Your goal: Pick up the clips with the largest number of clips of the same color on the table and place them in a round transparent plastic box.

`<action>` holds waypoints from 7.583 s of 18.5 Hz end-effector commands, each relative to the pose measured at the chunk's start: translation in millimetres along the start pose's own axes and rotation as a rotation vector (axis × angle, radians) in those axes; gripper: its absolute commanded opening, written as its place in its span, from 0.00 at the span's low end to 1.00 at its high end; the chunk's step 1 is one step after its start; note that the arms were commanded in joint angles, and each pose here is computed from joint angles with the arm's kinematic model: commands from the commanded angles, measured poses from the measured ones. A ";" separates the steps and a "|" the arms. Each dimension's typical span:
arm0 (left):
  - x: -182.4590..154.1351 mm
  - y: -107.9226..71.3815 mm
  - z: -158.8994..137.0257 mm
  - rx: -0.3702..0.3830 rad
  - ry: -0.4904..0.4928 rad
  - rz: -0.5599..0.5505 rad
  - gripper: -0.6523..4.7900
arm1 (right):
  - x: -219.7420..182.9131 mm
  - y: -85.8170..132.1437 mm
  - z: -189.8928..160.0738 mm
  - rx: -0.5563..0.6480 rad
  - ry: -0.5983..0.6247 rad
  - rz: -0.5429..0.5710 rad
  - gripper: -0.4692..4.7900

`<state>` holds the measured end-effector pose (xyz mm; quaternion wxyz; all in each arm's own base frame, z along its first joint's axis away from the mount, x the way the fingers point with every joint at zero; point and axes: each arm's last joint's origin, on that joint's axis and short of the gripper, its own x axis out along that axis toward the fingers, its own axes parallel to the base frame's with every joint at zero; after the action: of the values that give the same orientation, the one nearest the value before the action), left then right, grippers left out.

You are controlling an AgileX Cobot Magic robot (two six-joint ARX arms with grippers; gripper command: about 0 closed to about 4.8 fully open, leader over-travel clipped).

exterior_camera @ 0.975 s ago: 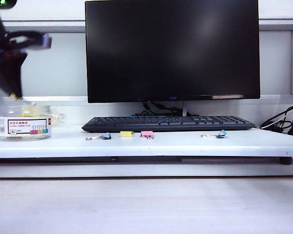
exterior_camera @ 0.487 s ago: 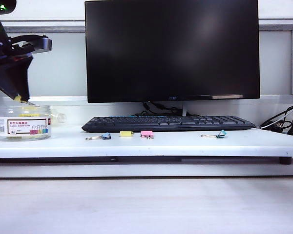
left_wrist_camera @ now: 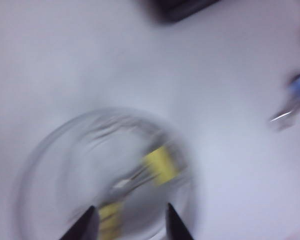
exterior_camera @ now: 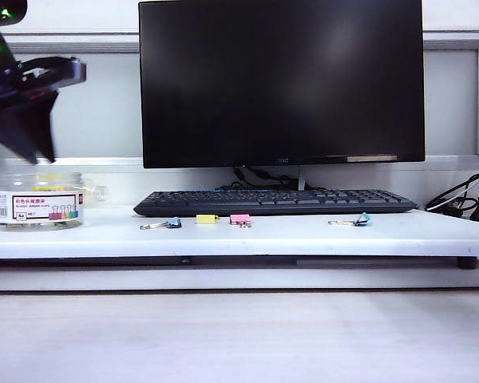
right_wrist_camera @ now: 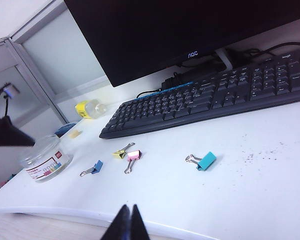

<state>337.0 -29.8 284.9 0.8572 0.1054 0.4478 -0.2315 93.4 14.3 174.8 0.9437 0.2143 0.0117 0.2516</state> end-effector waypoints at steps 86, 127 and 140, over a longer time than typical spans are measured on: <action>140.1 -171.1 19.4 -0.102 -0.175 0.071 0.51 | -0.1 1.6 1.0 -0.011 -0.005 0.038 0.09; 103.0 -170.6 43.9 -0.049 -0.209 0.114 0.34 | -0.1 2.1 2.2 -0.018 -0.017 0.041 0.09; 26.5 -134.2 35.5 -0.028 -0.133 0.280 0.34 | -0.1 2.2 2.2 -0.017 -0.016 0.044 0.09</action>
<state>312.3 -173.1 282.5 0.9112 0.1358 0.3717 -0.1148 92.8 15.0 176.8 0.9406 0.2101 0.0047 0.2665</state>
